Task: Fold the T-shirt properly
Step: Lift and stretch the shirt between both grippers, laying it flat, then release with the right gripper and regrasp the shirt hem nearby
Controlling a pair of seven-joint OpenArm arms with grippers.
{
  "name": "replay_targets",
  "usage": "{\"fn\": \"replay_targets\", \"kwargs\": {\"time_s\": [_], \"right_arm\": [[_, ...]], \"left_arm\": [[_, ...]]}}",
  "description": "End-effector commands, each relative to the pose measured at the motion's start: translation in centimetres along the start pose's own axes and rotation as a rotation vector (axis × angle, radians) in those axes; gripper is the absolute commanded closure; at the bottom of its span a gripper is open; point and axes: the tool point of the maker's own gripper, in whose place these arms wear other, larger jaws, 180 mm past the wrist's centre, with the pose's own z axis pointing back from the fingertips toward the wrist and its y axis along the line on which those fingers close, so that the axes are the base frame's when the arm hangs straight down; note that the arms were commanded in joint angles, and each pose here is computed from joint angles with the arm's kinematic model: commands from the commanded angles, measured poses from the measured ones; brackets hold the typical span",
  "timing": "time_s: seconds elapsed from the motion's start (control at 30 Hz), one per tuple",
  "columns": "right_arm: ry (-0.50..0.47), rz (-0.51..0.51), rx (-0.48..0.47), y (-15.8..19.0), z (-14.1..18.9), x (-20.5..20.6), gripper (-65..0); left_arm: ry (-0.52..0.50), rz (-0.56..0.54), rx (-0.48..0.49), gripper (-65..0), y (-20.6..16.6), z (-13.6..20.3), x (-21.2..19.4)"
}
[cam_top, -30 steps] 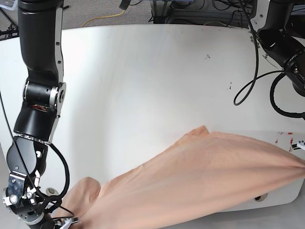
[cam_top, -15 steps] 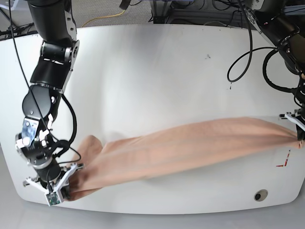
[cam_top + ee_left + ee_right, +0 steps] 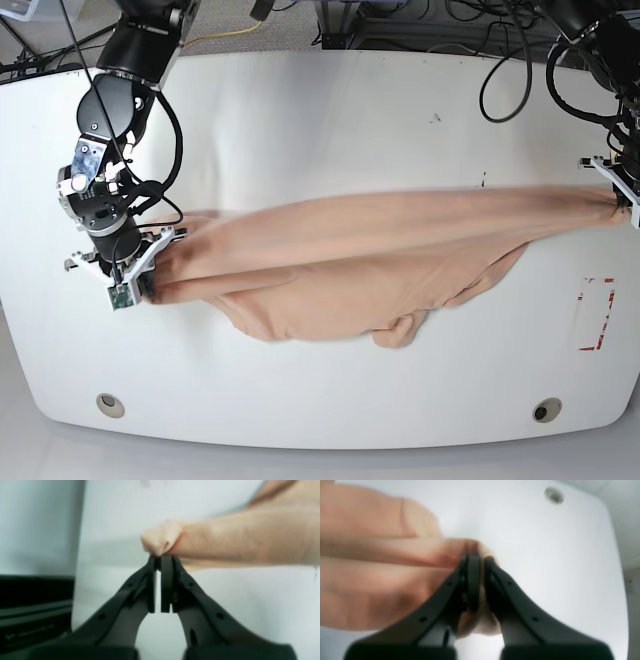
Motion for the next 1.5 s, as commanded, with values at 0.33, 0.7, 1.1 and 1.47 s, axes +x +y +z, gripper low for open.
{"fn": "replay_targets", "kwargs": {"time_s": [0.33,0.7,1.1,1.47], "right_arm": [[0.121,-0.109,0.014,2.2,2.3,-7.5,0.0],[0.21,-0.205,0.045,3.3,3.5,-11.0,-10.9],[0.155,-0.231,0.078,2.8,5.2,-8.5,-55.6],[0.081,-0.075,0.252,6.7,0.0,-2.3,-51.0]], "left_arm": [[0.086,-0.062,0.033,0.0,2.3,2.1,-4.5],[0.104,-0.061,0.033,0.0,2.3,2.4,-5.3],[0.078,-0.046,0.018,0.0,1.5,2.1,-5.1],[0.075,-0.032,0.001,0.0,0.7,2.0,-5.4]]}}
